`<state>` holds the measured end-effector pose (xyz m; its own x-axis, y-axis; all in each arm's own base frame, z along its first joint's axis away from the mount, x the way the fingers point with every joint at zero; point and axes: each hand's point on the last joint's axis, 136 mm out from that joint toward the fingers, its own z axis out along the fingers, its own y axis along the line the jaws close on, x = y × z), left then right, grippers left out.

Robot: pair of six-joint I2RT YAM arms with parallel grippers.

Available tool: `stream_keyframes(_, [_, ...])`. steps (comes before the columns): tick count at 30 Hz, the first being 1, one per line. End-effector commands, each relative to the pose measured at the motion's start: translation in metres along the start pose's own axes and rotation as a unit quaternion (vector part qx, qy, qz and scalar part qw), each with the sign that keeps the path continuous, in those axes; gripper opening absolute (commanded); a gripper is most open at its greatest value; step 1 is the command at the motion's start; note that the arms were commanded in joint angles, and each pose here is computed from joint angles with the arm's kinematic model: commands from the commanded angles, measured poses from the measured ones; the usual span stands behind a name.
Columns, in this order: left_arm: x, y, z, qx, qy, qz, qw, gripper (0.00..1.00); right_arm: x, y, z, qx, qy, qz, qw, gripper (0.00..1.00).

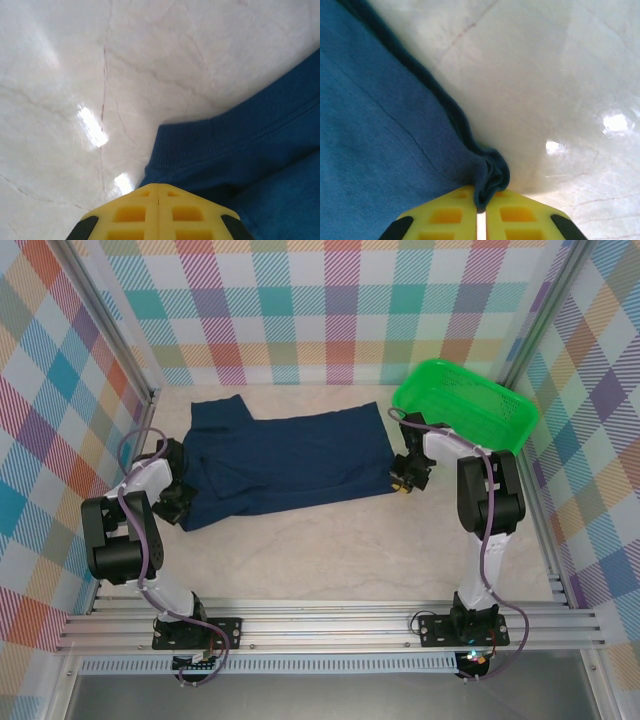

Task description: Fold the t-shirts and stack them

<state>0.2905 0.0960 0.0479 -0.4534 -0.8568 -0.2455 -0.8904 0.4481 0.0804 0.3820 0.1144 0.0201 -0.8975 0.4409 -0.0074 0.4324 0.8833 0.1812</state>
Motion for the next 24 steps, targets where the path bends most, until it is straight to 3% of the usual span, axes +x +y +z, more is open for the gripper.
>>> stream_keyframes(1, [-0.018,0.006,-0.010,-0.013,-0.032,0.025,0.999,0.00,-0.007,-0.004,0.004,0.015,-0.012,-0.013,1.000,0.05])
stream_keyframes(4, [-0.011,0.004,-0.024,0.013,-0.017,0.026,0.999,0.03,-0.005,-0.001,-0.002,0.011,-0.012,-0.018,1.000,0.04])
stream_keyframes(7, [0.003,-0.006,-0.038,0.080,0.001,0.053,0.995,0.39,-0.002,-0.002,-0.004,0.015,-0.010,-0.021,1.000,0.03])
stream_keyframes(8, [0.008,-0.008,-0.040,0.091,0.009,0.064,0.994,0.45,-0.001,-0.004,-0.003,0.021,-0.007,-0.021,1.000,0.02])
stream_keyframes(12, [0.031,-0.006,-0.028,0.109,0.041,0.116,0.986,0.47,-0.001,-0.011,0.002,0.037,-0.003,-0.025,0.999,0.01])
stream_keyframes(24, [0.035,-0.018,-0.003,0.146,0.005,0.154,0.977,0.46,-0.004,-0.004,0.003,0.031,0.002,-0.028,0.999,0.00])
